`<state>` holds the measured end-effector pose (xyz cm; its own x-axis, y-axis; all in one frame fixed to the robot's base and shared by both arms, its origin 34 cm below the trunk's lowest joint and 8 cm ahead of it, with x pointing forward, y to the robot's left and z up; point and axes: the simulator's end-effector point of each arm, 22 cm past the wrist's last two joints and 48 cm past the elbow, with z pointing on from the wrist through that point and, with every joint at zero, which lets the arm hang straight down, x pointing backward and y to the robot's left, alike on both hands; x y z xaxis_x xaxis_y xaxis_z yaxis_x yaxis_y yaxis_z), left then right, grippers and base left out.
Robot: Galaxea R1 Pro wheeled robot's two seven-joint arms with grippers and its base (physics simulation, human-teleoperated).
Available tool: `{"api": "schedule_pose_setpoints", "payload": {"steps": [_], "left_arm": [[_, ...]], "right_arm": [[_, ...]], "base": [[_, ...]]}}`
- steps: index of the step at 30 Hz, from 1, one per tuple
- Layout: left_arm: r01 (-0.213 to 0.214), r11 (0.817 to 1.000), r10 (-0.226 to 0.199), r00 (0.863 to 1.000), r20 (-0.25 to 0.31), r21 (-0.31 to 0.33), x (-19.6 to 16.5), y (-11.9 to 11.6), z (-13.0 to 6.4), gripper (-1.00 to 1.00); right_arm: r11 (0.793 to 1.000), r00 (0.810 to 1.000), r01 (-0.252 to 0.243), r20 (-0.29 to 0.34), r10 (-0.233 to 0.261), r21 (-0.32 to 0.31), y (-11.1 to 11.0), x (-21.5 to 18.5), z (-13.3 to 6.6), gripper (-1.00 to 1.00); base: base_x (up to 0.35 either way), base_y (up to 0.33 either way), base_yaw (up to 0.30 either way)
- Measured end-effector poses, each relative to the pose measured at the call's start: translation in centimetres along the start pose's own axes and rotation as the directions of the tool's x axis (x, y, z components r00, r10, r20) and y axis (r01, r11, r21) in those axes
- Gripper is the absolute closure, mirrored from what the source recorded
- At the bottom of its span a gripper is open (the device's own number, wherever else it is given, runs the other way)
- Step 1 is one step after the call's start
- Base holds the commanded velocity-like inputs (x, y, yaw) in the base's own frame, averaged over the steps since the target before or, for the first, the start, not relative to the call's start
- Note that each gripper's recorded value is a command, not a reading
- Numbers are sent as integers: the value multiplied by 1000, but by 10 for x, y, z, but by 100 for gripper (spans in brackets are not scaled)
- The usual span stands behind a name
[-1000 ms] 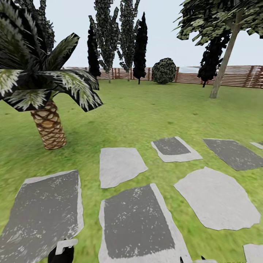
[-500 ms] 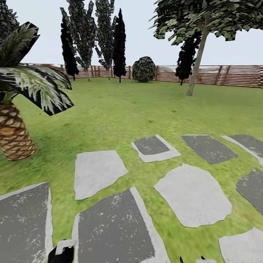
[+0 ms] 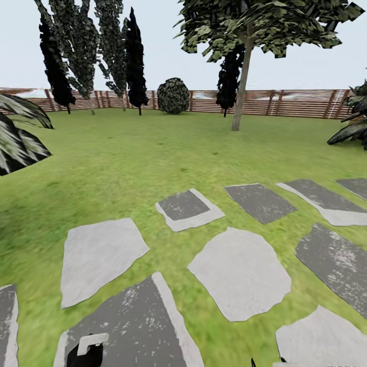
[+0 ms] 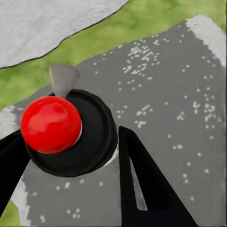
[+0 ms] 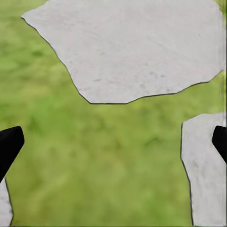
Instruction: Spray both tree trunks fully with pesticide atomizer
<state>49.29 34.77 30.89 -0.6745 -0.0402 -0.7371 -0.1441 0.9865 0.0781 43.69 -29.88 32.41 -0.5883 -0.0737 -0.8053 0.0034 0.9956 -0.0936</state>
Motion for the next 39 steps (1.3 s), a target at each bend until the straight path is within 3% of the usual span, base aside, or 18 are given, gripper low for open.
{"api": "schedule_pose_setpoints", "payload": {"steps": [22,39], "left_arm": [[1,1000,-1,1000,-4,-3,2,2,0,100],[3,1000,-3,1000,-23,-4,11,2,-2,100]], "right_arm": [[1000,1000,3,-1,-3,-6,2,1,0,-100],[1000,1000,3,1,-3,-4,1,0,0,-100]], "base": [[284,-133,-24],[316,-48,-6]]}}
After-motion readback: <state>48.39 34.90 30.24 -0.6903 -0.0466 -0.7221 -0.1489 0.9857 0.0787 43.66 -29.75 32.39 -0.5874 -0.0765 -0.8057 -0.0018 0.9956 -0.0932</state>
